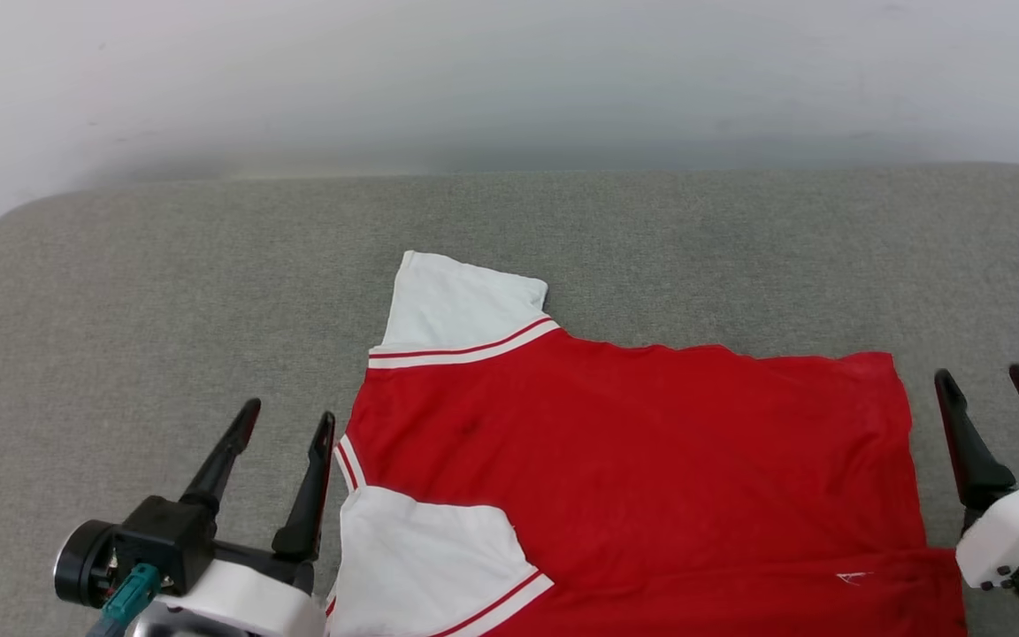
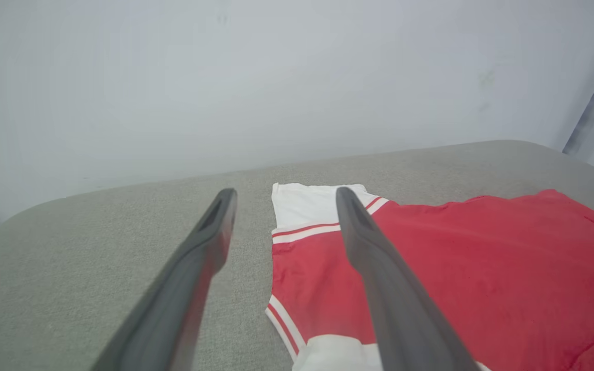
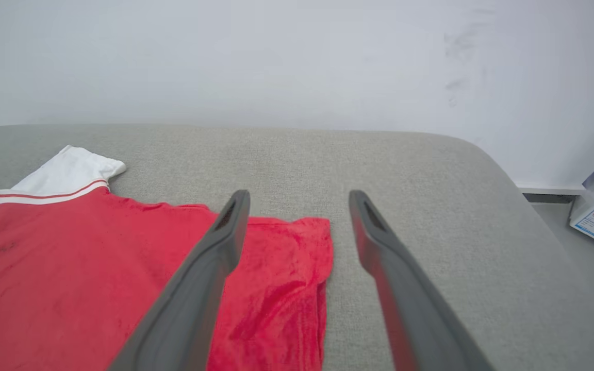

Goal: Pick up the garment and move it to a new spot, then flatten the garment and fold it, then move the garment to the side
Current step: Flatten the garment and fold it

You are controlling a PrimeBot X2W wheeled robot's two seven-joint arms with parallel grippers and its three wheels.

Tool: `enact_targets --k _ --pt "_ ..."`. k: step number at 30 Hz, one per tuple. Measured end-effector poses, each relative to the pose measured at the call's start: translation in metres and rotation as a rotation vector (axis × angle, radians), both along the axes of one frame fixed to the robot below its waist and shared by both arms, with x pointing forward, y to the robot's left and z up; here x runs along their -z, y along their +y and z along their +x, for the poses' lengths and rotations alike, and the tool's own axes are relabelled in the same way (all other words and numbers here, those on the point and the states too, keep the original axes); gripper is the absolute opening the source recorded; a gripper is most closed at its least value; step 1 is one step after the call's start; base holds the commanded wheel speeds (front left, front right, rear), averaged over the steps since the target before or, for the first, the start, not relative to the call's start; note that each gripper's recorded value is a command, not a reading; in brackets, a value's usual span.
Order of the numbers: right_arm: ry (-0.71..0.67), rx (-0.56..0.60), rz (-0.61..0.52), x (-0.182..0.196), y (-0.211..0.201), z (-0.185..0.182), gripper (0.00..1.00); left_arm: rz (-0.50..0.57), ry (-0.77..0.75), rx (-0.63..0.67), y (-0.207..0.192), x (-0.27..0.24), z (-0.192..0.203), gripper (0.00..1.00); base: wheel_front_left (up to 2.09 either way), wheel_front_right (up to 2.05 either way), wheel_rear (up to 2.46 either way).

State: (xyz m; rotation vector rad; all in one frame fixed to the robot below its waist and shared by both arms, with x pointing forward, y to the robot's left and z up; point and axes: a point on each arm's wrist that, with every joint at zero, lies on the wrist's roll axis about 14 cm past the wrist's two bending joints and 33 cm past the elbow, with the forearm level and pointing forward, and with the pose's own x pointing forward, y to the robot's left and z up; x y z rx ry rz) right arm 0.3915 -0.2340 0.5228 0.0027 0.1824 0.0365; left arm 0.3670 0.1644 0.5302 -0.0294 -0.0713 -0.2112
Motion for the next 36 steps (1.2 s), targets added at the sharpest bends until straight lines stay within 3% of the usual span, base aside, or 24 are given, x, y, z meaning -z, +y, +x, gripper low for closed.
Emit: enact_targets --k 4,7,17,23,30,36 --pt "-0.189 -0.014 -0.002 -0.031 0.008 0.001 1.0 -0.011 -0.046 -0.019 -0.001 -0.009 0.007 1.0 0.0 0.0 0.0" --pt "-0.251 -0.009 0.033 -0.035 0.015 -0.001 1.0 -0.018 -0.078 -0.03 -0.003 -0.016 0.012 1.0 0.0 0.0 0.0" --pt "-0.24 0.034 0.095 -0.011 0.021 -0.003 1.0 -0.018 -0.118 0.072 -0.024 -0.021 0.042 1.0 0.0 0.0 0.0" --pt "-0.226 0.05 0.081 -0.002 0.018 0.008 1.0 0.073 -0.058 0.209 -0.038 -0.021 0.097 1.0 0.0 0.0 0.0" --pt "-0.189 0.09 0.066 0.016 0.007 0.016 1.0 0.336 0.272 0.341 -0.051 0.017 0.163 1.0 0.0 0.0 0.0" --pt "-0.137 0.14 0.051 0.037 -0.007 0.016 1.0 0.381 0.688 0.397 -0.049 0.067 0.188 1.0 0.0 0.0 0.0"
